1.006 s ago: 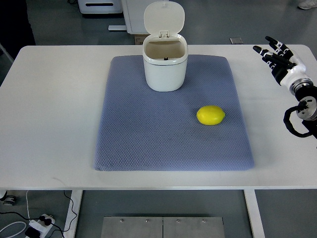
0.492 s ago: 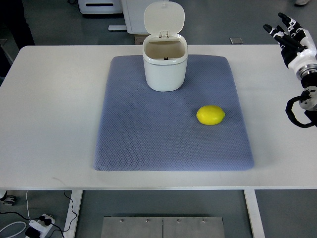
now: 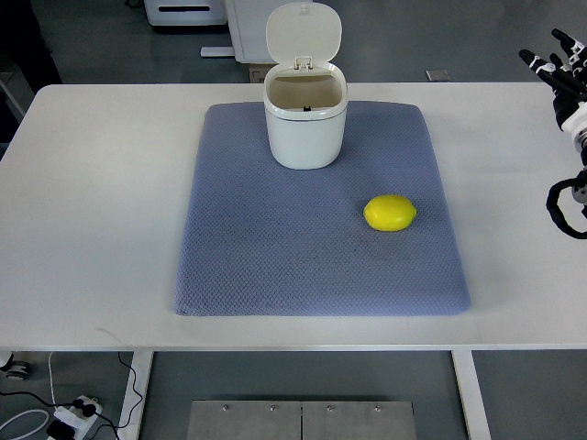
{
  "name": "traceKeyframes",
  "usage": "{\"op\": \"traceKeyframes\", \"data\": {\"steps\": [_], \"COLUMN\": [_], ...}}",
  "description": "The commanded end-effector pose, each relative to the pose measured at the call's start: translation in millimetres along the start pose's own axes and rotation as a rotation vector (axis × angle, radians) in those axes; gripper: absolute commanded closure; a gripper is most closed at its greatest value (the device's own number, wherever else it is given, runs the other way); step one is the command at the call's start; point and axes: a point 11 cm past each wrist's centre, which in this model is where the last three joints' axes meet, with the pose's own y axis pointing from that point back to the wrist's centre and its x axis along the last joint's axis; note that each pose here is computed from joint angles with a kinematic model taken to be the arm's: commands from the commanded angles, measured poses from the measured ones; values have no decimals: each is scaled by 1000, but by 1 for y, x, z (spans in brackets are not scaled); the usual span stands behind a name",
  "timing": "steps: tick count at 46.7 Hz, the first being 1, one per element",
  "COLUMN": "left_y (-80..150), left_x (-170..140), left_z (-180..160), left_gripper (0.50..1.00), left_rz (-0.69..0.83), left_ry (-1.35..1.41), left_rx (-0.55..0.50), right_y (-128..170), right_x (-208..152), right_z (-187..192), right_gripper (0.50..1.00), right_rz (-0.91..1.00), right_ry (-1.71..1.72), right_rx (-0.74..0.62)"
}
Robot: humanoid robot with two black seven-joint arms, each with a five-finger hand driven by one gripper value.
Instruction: Put lemon in trash with right hand
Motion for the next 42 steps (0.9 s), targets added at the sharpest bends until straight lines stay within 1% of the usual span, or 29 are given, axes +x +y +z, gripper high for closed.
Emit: {"op": "traceKeyframes", "data": {"steps": [1,13,18,23,27,33,42], "left_y": [0,0,0,0,0,0,0], "left_x": [0,0,0,0,0,0,0], "left_z": [0,0,0,0,0,0,0], "left_gripper": [500,500,500,500,500,500,500], "left_rz": [0,0,0,0,0,0,0], "left_ry": [0,0,0,0,0,0,0], "left_rx": [1,-1,1,-1,-1,1,1], "right_y": [1,1,4,20,31,53,84], "right_x": [-3,-4,-12,-26,-23,-23,-18], "right_z": [2,4,13,30,21,20,20], "right_gripper": [500,500,500,500,500,500,500], "right_rz": [-28,-29,-46,-115,-157,-225,-350], "right_ry": [-9,-13,-6,-20,-20,-24,134], "right_rx": [-3,-3,-12,-23,-15,-40,-74]}}
